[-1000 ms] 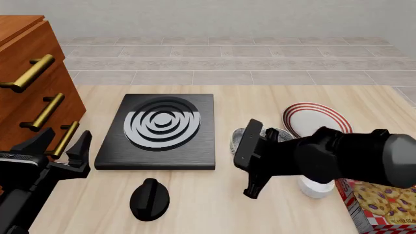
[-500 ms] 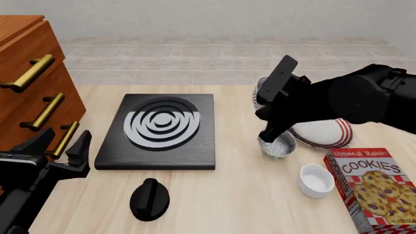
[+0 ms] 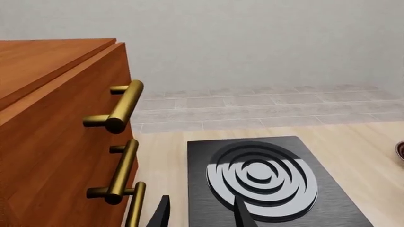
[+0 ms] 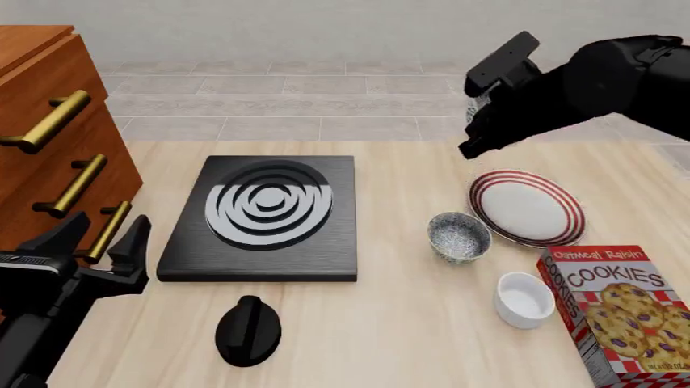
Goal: Pick the akita bowl from table center and place it on the plate.
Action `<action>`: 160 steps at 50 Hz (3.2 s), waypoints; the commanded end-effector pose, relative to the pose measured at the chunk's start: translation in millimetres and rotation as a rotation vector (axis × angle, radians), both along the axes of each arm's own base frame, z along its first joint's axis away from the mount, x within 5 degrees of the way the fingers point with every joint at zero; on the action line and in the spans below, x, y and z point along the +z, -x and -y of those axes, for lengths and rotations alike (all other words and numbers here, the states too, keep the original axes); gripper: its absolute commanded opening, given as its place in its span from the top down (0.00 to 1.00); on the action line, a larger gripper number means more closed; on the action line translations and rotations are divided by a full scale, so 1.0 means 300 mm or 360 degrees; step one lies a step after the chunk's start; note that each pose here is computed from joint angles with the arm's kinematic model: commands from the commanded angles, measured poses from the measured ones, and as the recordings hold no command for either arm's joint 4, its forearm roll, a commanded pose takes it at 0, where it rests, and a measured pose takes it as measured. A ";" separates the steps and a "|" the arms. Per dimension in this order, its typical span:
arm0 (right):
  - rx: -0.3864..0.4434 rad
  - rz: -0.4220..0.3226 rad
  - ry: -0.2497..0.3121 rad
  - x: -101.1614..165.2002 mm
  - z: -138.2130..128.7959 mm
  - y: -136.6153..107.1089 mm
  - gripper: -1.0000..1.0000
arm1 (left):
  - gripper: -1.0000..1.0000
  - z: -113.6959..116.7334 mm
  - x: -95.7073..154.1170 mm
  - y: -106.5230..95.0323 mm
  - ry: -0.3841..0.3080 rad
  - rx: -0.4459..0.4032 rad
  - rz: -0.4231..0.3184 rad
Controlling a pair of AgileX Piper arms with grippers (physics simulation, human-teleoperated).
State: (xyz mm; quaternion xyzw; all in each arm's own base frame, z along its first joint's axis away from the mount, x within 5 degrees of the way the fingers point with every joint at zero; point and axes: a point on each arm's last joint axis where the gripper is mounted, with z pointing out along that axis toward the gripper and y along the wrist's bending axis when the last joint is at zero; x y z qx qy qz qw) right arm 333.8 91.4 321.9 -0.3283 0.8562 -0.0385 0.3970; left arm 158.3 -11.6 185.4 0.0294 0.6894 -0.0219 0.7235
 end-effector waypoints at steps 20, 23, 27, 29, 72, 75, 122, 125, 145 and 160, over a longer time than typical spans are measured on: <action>-0.0430 -0.0163 -0.0036 -0.170 0.256 -0.172 1.00 | 0.00 -0.001 0.000 0.000 0.0005 0.0004 -0.0001; -0.0446 -0.0174 -0.0046 -0.184 0.258 -0.177 1.00 | 0.00 -0.001 0.000 0.000 0.0004 0.0003 -0.0001; -0.0468 -0.0201 -0.0074 -0.208 0.248 -0.182 1.00 | 0.00 -0.002 0.002 0.001 -0.0021 0.0005 0.0008; -0.0494 -0.0220 -0.0124 -0.212 0.223 -0.180 1.00 | 0.00 -0.001 0.001 0.000 -0.0008 0.0004 0.0004; -0.0469 -0.0487 0.0063 -0.465 0.346 -0.236 1.00 | 0.00 0.004 0.004 0.002 -0.0037 -0.0011 0.0014; -0.0462 -0.0489 0.0090 -0.482 0.375 -0.232 1.00 | 0.00 0.004 0.004 0.002 -0.0038 -0.0009 0.0015; -0.0426 -0.0507 0.0065 -0.511 0.300 -0.206 0.00 | 0.00 0.007 0.003 0.001 -0.0042 -0.0020 0.0013; -0.0424 -0.0504 0.0065 -0.511 0.299 -0.206 0.00 | 0.00 0.007 0.003 0.001 -0.0042 -0.0020 0.0013; -0.0399 -0.0448 0.0068 -0.450 0.288 -0.153 0.00 | 0.00 0.008 0.003 0.001 -0.0041 -0.0021 0.0013; -0.0412 -0.0328 -0.0015 -0.339 0.236 -0.054 0.00 | 0.00 0.008 0.004 0.002 -0.0038 -0.0024 0.0015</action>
